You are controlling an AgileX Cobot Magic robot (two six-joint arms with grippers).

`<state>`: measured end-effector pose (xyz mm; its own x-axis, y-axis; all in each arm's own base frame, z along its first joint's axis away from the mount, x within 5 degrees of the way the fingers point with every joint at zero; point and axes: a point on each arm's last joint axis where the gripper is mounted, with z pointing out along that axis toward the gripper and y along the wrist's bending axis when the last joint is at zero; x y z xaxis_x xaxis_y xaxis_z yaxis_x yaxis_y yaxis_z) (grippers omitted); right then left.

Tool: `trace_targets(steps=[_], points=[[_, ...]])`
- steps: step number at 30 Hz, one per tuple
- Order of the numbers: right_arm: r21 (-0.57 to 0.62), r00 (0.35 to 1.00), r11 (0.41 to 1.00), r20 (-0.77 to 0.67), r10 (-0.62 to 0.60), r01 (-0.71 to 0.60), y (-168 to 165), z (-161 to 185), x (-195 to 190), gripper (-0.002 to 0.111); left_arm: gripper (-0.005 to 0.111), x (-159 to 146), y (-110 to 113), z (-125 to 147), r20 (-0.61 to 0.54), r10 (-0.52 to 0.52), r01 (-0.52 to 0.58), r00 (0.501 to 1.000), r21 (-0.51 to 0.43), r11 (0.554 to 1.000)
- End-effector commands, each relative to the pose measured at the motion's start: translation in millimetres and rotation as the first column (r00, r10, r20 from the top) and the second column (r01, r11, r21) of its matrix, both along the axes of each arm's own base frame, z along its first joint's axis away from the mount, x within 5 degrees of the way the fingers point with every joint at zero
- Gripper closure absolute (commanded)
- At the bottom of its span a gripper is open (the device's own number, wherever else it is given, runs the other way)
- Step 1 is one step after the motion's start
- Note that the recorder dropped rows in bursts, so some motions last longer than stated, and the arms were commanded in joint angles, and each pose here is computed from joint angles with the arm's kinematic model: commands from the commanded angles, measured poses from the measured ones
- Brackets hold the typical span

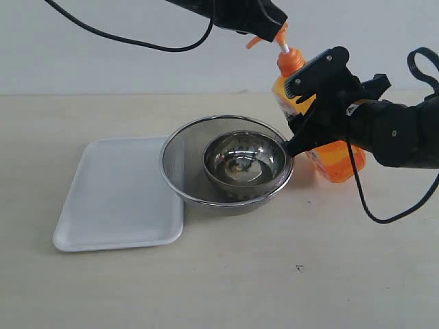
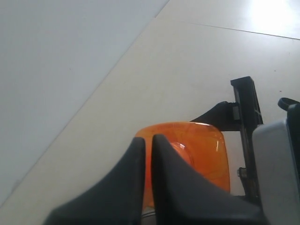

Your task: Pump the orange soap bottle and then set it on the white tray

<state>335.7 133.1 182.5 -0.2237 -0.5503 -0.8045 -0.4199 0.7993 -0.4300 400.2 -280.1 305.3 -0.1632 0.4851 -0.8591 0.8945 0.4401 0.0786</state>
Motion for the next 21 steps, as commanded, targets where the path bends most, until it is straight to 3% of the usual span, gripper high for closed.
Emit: trace_targets(steps=[1,21], points=[[0.008,0.999,1.0,0.035,0.023,-0.023,5,7,0,0.108,0.102,-16,-16,-54,-0.192,-0.135,0.163,0.972,0.137,0.977],[0.008,0.999,1.0,0.035,0.023,-0.023,5,7,0,0.108,0.102,-24,-27,-56,-0.185,-0.165,0.194,0.969,0.15,0.969]])
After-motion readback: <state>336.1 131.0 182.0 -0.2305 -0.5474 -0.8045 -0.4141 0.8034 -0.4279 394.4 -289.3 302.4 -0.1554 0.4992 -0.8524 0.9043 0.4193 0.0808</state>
